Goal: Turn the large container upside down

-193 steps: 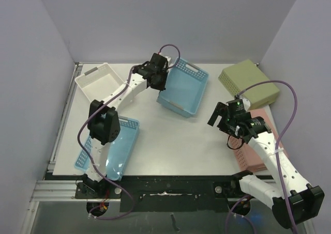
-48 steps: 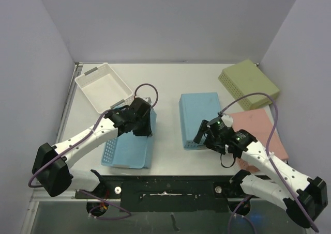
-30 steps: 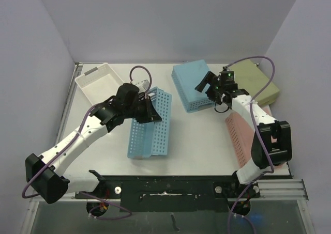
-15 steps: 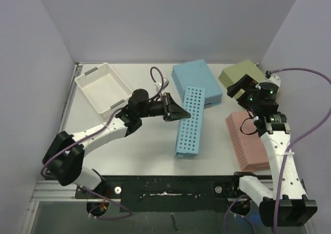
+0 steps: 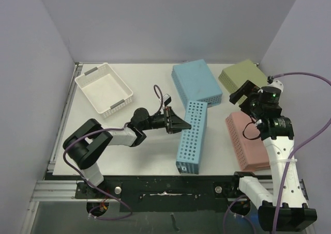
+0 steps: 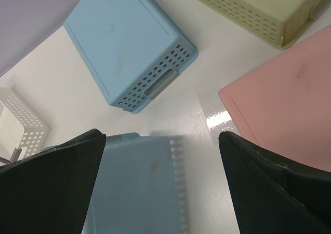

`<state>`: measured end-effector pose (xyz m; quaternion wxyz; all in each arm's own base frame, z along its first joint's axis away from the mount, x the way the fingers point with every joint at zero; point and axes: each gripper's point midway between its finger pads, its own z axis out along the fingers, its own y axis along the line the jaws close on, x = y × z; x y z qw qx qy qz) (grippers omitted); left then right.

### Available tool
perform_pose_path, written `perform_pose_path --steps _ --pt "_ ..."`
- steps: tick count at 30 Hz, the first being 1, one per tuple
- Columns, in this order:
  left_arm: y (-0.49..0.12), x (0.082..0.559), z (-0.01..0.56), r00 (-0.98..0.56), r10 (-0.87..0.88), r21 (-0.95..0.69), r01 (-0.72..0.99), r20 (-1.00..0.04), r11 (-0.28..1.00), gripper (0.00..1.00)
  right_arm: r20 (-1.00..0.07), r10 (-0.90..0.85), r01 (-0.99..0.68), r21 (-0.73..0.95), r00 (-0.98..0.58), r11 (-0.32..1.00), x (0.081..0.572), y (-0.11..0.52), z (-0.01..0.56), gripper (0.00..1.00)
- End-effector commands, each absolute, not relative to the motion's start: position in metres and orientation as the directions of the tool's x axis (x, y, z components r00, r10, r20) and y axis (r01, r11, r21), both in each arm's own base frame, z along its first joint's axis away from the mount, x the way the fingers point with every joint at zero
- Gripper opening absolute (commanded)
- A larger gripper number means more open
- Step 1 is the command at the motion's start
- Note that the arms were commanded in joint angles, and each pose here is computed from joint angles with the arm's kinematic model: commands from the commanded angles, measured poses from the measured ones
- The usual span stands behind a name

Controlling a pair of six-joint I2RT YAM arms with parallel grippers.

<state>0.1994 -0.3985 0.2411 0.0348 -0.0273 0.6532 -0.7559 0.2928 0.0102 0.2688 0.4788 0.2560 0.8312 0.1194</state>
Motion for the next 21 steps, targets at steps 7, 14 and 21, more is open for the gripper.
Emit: perform_pose_path --steps 7,14,21 --pt "-0.371 0.206 0.213 -0.990 -0.118 -0.994 0.090 -0.082 -0.066 0.31 -0.742 0.516 0.329 0.403 -0.429 0.854 0.284 0.004 0.257 0.98" --pt "-0.346 0.225 0.172 -0.977 -0.145 -0.971 0.127 -0.158 0.201 0.42 -0.736 0.508 0.344 0.383 -0.447 0.857 0.279 0.002 0.247 0.98" --pt "-0.296 0.245 0.127 -0.964 -0.118 -0.815 0.133 -0.239 0.564 0.43 -0.732 0.501 0.344 0.373 -0.462 0.862 0.278 0.002 0.242 0.97"
